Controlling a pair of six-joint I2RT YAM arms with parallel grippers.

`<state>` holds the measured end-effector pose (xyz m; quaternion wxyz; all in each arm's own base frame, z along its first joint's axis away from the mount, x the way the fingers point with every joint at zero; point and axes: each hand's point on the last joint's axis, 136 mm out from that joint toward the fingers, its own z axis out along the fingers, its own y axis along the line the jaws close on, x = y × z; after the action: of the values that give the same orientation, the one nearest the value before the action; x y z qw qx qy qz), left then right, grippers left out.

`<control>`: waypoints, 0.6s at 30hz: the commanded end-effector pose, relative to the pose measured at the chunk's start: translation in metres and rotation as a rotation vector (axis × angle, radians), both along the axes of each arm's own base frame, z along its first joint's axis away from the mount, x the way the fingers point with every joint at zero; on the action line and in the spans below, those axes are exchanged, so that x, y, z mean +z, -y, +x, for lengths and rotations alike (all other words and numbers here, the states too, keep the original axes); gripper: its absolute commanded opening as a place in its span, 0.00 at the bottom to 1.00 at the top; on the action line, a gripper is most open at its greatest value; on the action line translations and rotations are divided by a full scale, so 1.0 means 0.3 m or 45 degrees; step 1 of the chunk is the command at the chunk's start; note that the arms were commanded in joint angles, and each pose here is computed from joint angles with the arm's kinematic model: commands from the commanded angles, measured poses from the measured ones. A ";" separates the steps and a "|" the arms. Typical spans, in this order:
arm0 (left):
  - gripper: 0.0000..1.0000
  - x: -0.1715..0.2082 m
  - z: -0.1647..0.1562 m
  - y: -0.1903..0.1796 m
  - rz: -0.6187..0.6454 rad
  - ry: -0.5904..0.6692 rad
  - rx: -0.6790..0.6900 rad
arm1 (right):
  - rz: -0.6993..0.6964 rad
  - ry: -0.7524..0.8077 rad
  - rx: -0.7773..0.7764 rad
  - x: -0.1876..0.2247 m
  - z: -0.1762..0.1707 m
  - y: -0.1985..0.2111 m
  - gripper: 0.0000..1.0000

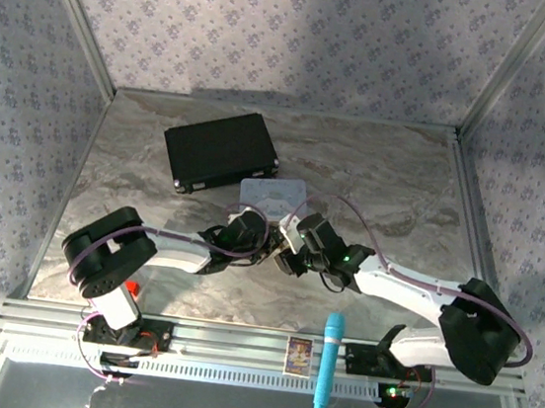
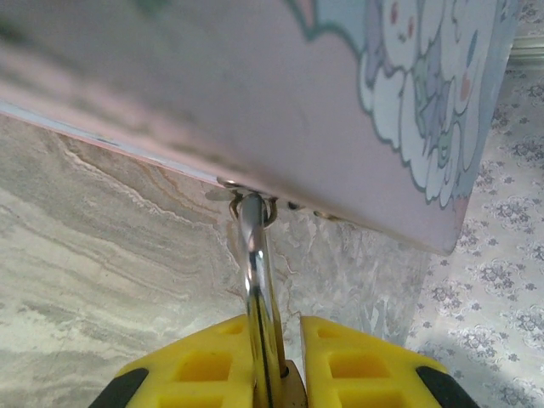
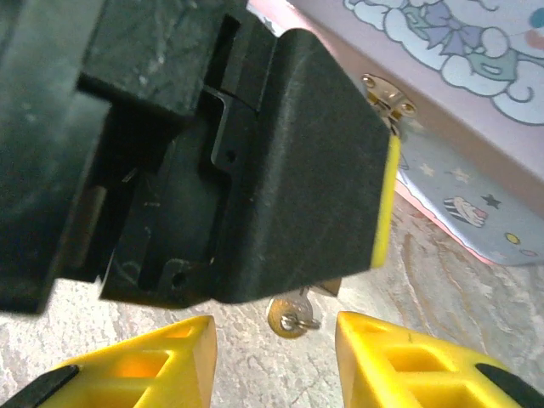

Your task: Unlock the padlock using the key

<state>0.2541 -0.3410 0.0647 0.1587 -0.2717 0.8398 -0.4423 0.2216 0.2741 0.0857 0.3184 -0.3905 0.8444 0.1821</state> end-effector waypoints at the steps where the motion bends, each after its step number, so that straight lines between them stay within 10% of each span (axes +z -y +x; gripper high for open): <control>1: 0.00 0.018 -0.050 0.042 -0.050 -0.073 -0.078 | 0.016 0.013 0.047 -0.014 -0.001 -0.017 0.36; 18: 0.00 0.035 -0.066 0.061 -0.061 -0.069 -0.114 | 0.005 0.073 0.010 -0.051 0.031 0.003 0.15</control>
<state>0.2516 -0.3404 0.0636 0.1559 -0.2636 0.8468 -0.4348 0.2276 0.2762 0.0751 0.3383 -0.3998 0.8332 0.1774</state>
